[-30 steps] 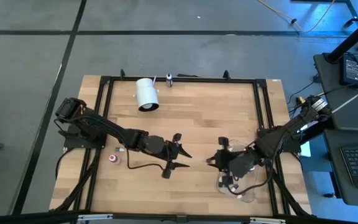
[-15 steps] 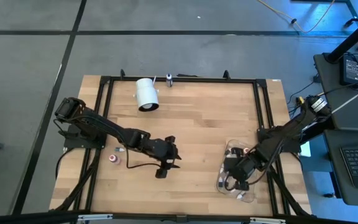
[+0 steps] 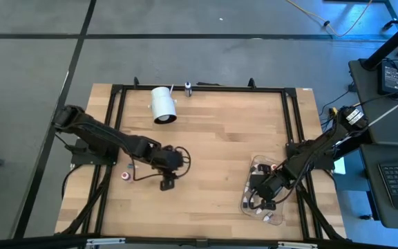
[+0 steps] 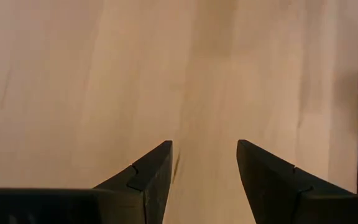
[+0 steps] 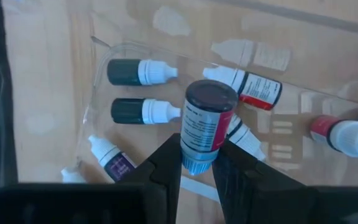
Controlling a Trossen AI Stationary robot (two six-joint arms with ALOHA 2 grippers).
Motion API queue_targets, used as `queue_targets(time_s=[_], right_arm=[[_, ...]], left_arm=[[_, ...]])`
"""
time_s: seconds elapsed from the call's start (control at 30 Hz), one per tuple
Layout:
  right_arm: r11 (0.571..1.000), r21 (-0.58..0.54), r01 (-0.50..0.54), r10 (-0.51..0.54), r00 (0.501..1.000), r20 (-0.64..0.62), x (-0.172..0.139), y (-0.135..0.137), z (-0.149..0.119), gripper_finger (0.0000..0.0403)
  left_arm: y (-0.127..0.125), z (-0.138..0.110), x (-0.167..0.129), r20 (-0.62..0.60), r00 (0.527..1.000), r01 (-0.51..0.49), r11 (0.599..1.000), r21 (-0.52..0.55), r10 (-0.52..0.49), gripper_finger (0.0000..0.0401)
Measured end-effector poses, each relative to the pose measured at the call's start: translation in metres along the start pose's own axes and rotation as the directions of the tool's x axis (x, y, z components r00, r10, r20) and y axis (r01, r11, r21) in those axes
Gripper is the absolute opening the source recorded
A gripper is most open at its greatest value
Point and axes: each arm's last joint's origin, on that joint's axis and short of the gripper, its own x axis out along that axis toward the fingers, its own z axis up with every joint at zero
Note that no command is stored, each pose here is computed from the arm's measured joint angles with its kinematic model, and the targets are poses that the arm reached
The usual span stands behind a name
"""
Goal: Pick & Place food coloring
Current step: Put the small pink food coloring bottle into the transparent bin
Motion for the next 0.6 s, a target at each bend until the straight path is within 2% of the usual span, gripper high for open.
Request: queue_targets(time_s=[0.13,0.33,0.6], right_arm=[[1.0,0.002,-0.005,0.005,1.0,0.005,0.0,0.0,0.001,0.0087],[1.0,0.007,-0.009,0.009,1.0,0.01,0.0,0.001,0.001,0.0087],[1.0,0.026,-0.009,0.009,1.0,0.01,0.0,0.001,0.001,0.0098]], left_arm=[[0.005,-0.013,-0.02,-0.087,0.995,-0.055,0.991,-0.121,0.045,0.0174],[0.005,-0.032,-0.042,-0.186,0.979,-0.134,0.956,-0.262,0.086,0.0172],[0.0,-0.039,-0.063,-0.162,0.986,-0.079,0.943,-0.322,0.027,0.0175]])
